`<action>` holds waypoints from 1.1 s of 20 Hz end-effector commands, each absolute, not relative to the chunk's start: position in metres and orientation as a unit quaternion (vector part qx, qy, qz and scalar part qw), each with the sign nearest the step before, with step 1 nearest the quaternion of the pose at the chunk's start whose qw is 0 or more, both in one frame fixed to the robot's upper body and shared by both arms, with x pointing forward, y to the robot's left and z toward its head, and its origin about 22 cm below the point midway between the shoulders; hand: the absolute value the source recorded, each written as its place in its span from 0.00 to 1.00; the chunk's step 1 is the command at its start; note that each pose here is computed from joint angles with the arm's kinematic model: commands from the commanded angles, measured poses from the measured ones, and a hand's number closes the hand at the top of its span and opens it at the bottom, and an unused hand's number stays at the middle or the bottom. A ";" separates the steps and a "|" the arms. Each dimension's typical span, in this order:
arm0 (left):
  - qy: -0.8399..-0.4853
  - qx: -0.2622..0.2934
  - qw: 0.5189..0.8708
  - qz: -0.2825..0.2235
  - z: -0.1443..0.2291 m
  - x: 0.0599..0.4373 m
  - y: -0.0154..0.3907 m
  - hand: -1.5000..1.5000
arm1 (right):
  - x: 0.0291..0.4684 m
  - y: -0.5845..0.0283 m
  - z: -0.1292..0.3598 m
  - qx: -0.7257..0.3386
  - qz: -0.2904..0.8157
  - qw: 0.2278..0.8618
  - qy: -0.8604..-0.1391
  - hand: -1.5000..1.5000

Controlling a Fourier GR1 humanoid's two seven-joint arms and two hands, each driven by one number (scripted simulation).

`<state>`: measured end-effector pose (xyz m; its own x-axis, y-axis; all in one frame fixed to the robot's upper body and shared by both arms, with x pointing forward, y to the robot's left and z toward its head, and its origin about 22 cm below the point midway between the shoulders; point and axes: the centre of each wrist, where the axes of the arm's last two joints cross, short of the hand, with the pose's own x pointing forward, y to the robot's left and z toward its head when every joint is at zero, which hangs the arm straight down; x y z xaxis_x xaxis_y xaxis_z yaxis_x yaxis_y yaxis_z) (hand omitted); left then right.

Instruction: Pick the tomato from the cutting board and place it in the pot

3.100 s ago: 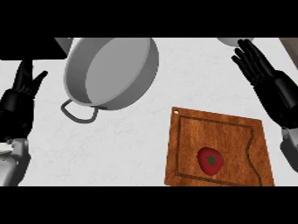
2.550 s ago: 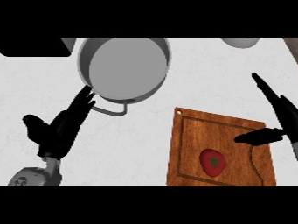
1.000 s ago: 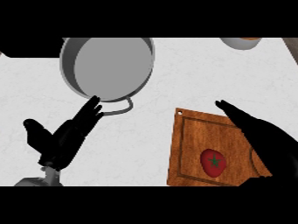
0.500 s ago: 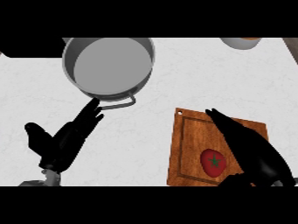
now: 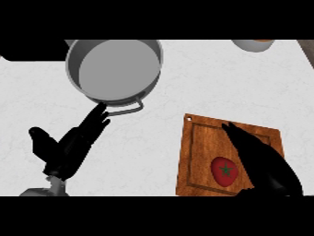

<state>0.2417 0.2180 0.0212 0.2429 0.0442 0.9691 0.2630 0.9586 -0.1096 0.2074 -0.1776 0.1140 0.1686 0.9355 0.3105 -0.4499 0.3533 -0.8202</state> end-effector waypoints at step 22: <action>-0.608 -0.125 0.782 -0.060 0.017 0.243 0.219 0.50 | 0.221 -0.180 0.053 -0.312 0.498 0.728 -0.354 0.00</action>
<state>0.2351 0.2164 0.0231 0.2443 0.0470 0.9686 0.2572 0.9599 -0.1114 0.2227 -0.1773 0.0632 0.2413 0.9415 0.2354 -0.4863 0.3272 -0.8102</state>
